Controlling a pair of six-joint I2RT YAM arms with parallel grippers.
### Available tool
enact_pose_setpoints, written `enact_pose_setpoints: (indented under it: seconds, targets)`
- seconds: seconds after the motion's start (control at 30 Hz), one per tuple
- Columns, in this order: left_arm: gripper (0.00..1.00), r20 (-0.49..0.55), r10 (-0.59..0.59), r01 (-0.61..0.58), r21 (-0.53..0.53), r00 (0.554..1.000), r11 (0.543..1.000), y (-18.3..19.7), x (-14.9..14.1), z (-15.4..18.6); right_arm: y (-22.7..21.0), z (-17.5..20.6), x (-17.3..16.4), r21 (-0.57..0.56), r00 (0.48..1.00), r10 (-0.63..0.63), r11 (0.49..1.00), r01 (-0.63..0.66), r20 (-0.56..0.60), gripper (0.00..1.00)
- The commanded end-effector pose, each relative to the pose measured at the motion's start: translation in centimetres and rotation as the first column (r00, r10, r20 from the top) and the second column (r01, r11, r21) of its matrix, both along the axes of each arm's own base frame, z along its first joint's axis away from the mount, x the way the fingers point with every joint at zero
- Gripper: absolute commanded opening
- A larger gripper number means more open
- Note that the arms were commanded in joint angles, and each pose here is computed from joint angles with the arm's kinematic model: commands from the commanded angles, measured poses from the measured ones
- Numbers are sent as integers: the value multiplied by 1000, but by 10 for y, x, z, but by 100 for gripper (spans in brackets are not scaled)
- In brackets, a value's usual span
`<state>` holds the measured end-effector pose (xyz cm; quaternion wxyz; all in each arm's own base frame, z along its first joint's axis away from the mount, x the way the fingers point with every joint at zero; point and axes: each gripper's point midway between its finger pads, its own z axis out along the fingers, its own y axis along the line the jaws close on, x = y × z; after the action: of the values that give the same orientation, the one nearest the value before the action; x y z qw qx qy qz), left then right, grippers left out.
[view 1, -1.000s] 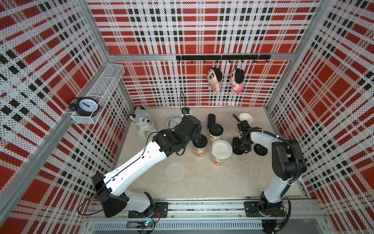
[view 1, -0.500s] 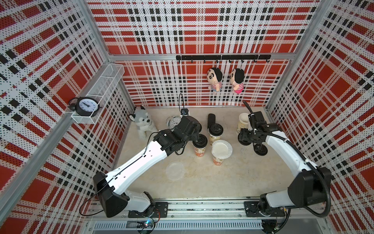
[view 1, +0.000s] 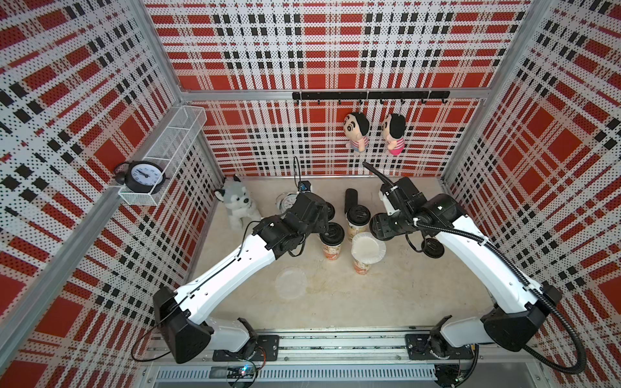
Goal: Put the leak-proof paper on the milk tea cups
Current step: Place the cup lid on the cup.
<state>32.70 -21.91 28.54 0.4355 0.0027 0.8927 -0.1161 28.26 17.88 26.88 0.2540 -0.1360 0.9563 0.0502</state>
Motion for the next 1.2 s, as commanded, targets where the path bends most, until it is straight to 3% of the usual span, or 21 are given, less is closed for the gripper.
enact_pose_setpoints:
  seconds: [0.0, 0.33, 1.17]
  targets:
    - [69, 31, -6, 6, -24, 999, 1000, 3, 0, 11, 5, -14, -18, -73, 995, 55, 995, -61, -78, 72]
    - [69, 32, -10, 11, -31, 999, 999, 3, -1, 13, 33, -41, -27, -82, 979, 136, 985, -150, -151, 72]
    - [69, 24, -19, 19, -30, 1000, 999, 3, -3, 10, 46, -68, -26, -72, 968, 152, 983, -169, -202, 72]
